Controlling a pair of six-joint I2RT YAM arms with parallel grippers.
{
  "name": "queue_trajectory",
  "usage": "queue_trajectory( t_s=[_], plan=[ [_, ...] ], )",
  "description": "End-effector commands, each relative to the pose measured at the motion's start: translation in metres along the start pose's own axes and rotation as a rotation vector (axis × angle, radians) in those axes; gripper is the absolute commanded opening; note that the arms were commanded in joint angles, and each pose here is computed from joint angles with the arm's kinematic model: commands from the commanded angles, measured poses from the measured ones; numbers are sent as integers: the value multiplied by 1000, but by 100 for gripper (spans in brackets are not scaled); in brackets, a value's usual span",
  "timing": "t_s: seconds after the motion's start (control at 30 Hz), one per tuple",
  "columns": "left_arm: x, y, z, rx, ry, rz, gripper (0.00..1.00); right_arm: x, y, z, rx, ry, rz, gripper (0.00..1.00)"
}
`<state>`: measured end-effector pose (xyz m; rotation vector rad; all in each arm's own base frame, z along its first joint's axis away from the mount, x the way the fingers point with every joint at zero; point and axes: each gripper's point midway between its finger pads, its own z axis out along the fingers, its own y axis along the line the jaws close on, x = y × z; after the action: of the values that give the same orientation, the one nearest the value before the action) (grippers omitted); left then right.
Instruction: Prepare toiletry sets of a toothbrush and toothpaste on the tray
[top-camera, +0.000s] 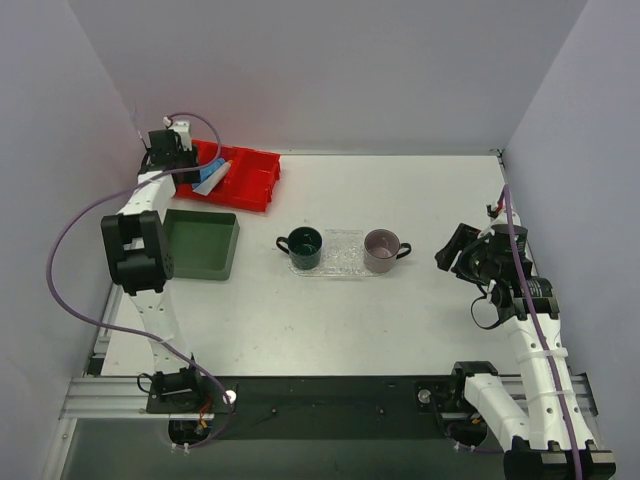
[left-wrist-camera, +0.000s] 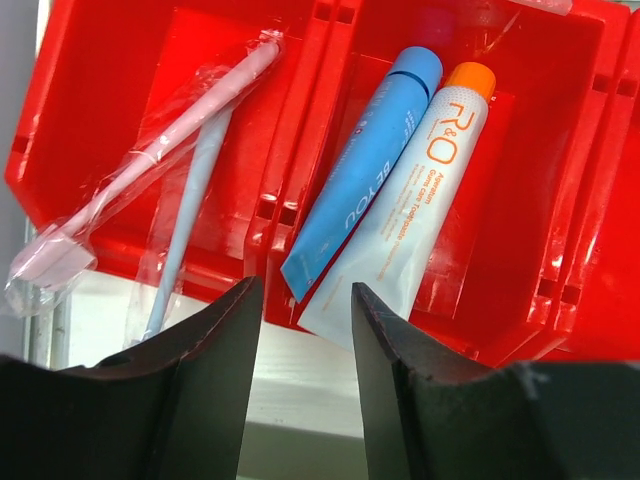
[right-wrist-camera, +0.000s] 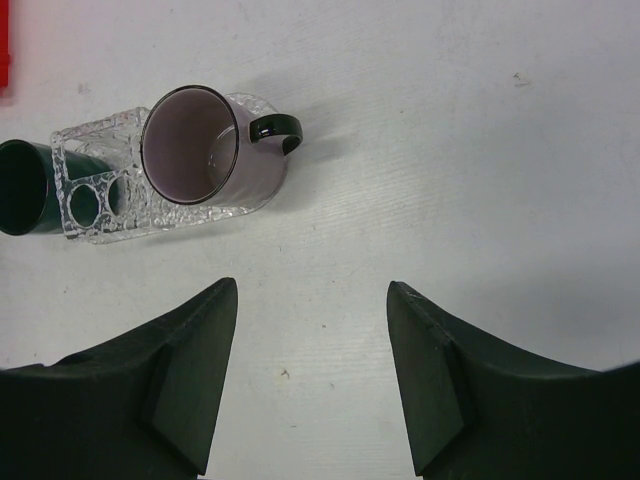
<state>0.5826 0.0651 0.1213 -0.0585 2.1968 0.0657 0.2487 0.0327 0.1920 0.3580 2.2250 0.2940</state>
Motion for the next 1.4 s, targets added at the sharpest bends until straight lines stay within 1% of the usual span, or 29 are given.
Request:
queue_trajectory(
  t_s=[0.0,0.23,0.37,0.47,0.5,0.57,0.7,0.8,0.9,1.0,1.03,1.07,1.27,1.3,1.37],
  plan=[
    [-15,-4,6,40,-27,0,50,-8,3,-1,-13,-30,12,57],
    [-6,-3,17,32,1,0,46,-6,1,3,-6,-19,10,57],
    [-6,-2,18,30,-3,-1,43,-5,1,5,-5,-15,12,57],
    [-6,-2,21,30,-3,-4,42,-5,1,7,-4,-9,11,56],
    [-6,-4,21,38,-5,-7,40,-4,0,8,-3,-6,11,56],
    [-6,-6,23,48,-10,-13,38,-4,0,9,-3,-6,13,56],
    [-1,-6,28,49,-1,-20,37,-3,-1,12,1,3,14,56],
    [0,-7,29,52,-2,-31,34,-1,-1,13,3,7,10,56],
    [0,-9,29,59,-12,-36,33,1,-2,17,6,17,13,56],
    [3,-9,32,59,-5,-41,29,1,-2,18,5,22,14,56],
    [3,-9,33,58,-4,-44,25,2,-2,19,6,25,12,56],
    [4,-9,35,56,0,-48,24,2,-3,19,10,26,14,56],
    [9,-9,44,60,7,-46,24,2,-3,19,12,25,13,56],
    [6,-10,44,61,2,-73,24,2,-4,19,12,25,10,56],
    [8,-11,47,63,2,-71,24,2,-4,19,16,25,11,56]
  ],
)
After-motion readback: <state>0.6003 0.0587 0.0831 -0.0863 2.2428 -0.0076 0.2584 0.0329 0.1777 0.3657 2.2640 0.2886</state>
